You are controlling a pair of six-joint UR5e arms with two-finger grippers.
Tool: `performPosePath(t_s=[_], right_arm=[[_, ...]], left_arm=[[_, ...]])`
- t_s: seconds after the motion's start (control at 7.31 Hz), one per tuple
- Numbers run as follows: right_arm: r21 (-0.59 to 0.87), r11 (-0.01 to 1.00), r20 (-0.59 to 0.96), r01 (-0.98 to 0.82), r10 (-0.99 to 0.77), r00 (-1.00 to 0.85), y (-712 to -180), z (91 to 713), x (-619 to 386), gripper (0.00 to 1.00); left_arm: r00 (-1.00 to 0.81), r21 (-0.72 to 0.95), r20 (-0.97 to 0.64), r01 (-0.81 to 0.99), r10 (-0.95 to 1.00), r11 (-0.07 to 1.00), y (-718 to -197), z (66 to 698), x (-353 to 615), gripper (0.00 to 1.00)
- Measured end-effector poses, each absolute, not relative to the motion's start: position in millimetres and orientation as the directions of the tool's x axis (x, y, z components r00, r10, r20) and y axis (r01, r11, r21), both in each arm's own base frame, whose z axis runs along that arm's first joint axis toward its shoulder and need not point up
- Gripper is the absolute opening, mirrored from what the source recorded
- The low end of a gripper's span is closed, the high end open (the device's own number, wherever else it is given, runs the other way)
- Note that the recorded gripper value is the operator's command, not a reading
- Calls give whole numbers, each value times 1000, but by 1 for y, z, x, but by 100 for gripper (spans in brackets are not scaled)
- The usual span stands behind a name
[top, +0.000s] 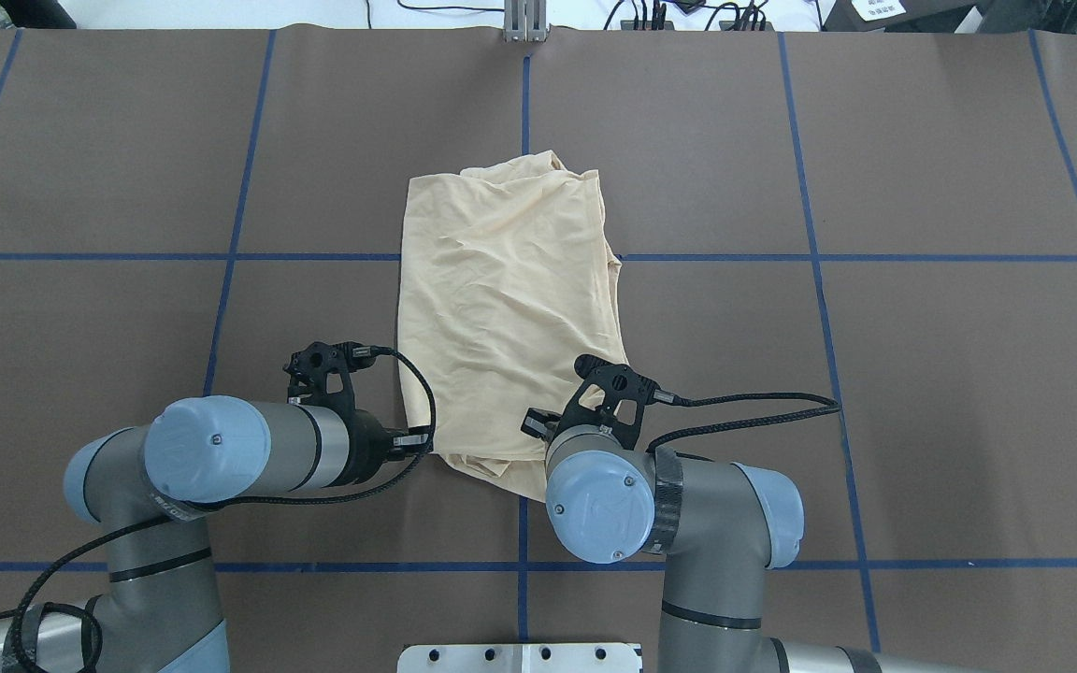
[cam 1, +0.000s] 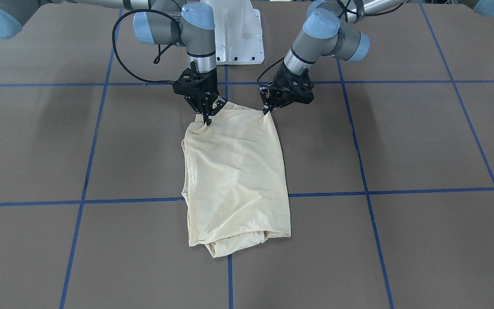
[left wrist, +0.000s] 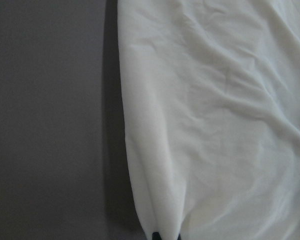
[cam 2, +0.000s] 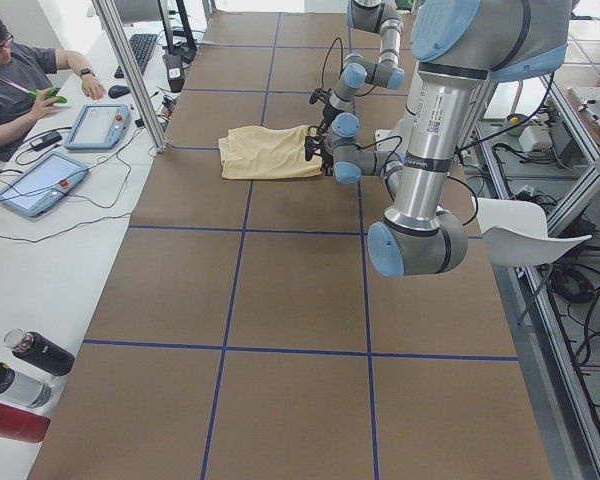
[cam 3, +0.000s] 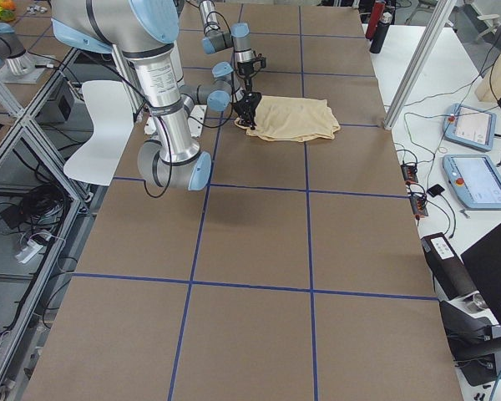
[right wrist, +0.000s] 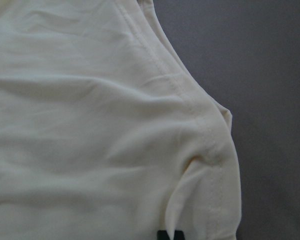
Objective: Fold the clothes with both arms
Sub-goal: 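Pull the shirt toward the robot with both grippers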
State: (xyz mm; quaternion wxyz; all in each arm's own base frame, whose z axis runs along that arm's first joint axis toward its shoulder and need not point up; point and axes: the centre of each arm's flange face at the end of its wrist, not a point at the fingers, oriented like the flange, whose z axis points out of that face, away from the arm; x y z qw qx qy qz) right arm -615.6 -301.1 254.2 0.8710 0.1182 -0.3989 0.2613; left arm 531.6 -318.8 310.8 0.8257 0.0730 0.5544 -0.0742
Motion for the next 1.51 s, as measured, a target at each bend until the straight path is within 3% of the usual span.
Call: performPosePath(t_s=[0.55, 0.96, 1.51], right_arm=[[10, 833, 766, -553, 349, 540, -300, 253, -600, 0], [2, 860, 799, -510, 306, 518, -263, 241, -565, 0], [30, 898, 823, -438, 227, 521, -183, 213, -524, 0]], left_arm=[[361, 40, -932, 204, -37, 978, -317, 304, 528, 0], [315, 42, -949, 194, -21, 980, -304, 281, 514, 0], [252, -12, -967, 117, -41, 993, -214, 243, 478, 0]])
